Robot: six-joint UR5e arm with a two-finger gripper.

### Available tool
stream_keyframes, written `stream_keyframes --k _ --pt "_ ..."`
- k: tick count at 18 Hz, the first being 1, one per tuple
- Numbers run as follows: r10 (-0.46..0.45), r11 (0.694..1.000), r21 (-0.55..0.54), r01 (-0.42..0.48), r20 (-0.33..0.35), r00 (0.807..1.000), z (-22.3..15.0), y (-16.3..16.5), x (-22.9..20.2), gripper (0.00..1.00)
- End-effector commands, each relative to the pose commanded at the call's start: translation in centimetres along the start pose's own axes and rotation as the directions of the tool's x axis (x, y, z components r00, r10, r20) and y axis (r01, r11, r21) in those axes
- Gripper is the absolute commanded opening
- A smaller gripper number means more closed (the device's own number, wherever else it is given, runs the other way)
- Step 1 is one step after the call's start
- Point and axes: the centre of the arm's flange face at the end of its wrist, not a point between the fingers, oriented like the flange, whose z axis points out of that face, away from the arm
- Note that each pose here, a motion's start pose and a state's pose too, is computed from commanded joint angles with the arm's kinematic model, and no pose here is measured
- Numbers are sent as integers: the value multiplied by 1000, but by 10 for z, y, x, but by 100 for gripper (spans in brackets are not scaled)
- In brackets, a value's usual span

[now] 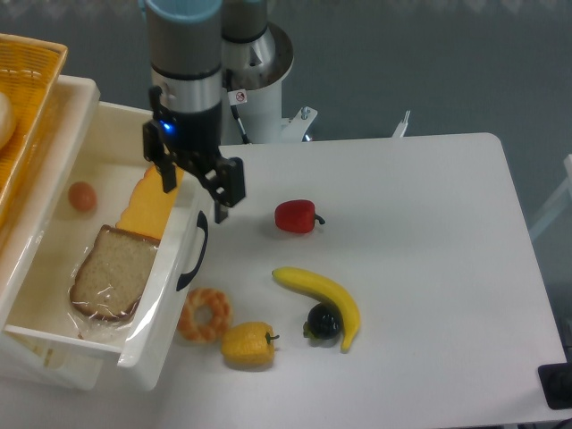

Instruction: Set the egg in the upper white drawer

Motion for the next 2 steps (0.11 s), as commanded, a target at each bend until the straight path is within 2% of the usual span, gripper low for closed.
stream_keyframes --k 2 --pt "-17 1000 -13 17 -3 1000 10 4 -13 100"
